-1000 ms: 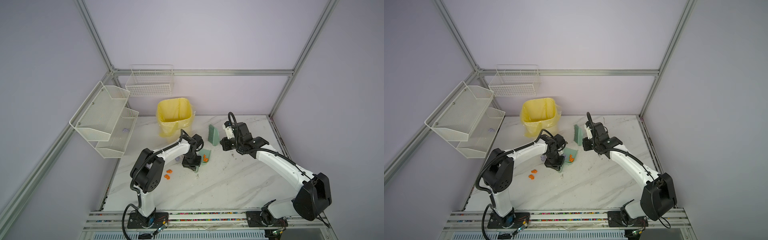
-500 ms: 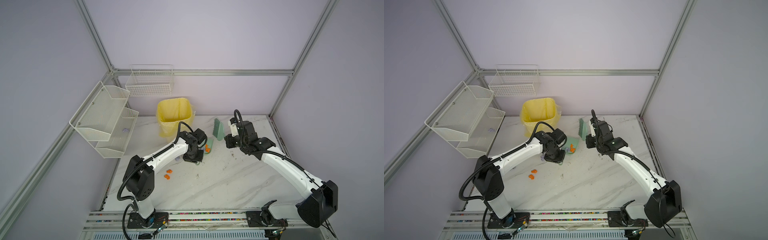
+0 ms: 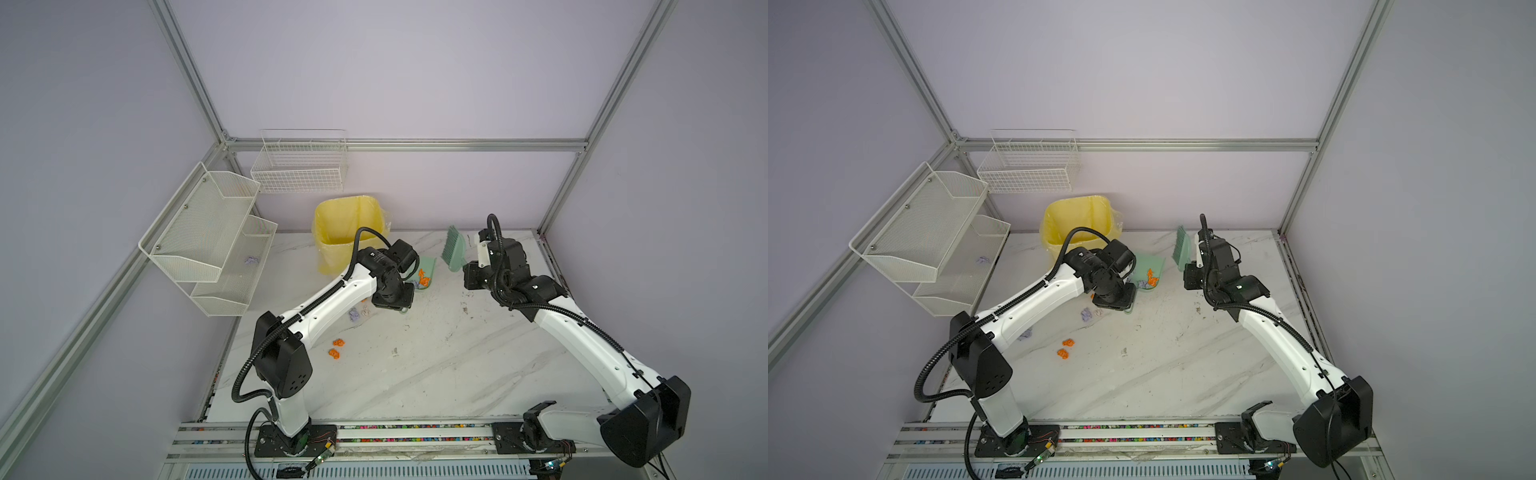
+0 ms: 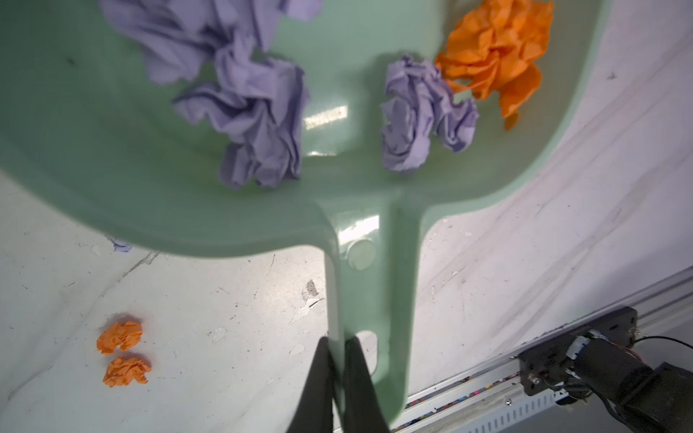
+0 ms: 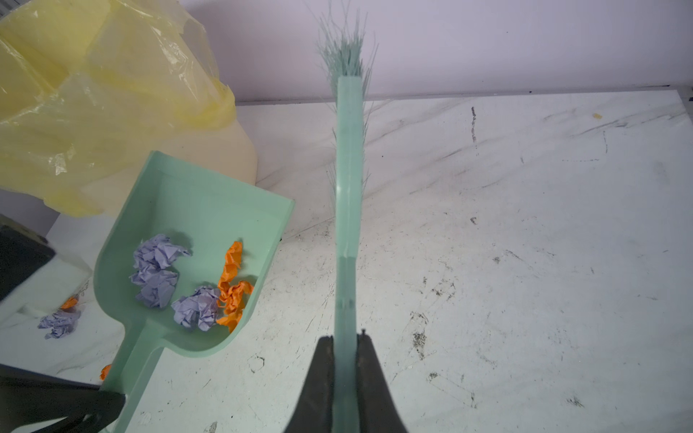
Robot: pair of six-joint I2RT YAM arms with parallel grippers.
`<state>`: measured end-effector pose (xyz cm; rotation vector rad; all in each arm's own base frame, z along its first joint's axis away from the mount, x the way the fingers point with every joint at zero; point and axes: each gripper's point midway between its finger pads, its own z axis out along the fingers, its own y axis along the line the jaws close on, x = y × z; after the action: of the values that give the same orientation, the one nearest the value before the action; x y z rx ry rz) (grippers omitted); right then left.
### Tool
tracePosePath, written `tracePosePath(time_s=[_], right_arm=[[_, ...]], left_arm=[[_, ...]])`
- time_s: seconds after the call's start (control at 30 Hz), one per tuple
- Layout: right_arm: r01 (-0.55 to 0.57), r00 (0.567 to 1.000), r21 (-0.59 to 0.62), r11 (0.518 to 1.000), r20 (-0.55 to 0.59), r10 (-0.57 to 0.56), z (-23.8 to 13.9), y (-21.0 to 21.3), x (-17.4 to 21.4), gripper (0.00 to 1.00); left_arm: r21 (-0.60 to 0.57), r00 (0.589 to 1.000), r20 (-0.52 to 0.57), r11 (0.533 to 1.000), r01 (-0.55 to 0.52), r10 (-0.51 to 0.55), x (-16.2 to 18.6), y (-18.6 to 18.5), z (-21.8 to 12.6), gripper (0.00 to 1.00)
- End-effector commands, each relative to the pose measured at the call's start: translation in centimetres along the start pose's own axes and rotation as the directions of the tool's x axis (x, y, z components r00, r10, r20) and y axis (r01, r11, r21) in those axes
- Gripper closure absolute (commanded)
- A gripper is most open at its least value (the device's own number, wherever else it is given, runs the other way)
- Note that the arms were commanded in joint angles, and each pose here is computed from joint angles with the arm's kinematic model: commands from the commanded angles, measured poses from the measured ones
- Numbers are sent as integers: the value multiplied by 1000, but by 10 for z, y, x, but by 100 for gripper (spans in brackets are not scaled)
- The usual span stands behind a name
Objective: Sweep away the paper scraps from the table
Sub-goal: 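Carry the loaded dustpan with the left gripper up over the yellow bin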
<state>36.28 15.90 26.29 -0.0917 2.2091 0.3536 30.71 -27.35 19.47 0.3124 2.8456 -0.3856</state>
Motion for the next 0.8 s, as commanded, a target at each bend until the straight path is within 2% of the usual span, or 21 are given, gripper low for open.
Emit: tracePosePath(time_s=[0.0, 0.23, 0.37, 0.77], right_arm=[[-18, 1000, 27, 999, 15, 18, -1, -7, -4, 100], [-23, 1000, 34, 999, 13, 23, 1, -11, -3, 100], [-38, 999, 37, 999, 22, 38, 0, -11, -4, 100], [-31, 999, 38, 999, 22, 30, -1, -13, 1, 100]], left_arm=[[131, 997, 81, 991, -1, -10, -27, -29, -34, 100], [243, 994, 102, 970, 16, -42, -45, -50, -53, 100], [281, 991, 105, 958, 53, -86, -58, -43, -57, 100], [489, 964, 171, 867, 95, -202, -93, -51, -107, 100]])
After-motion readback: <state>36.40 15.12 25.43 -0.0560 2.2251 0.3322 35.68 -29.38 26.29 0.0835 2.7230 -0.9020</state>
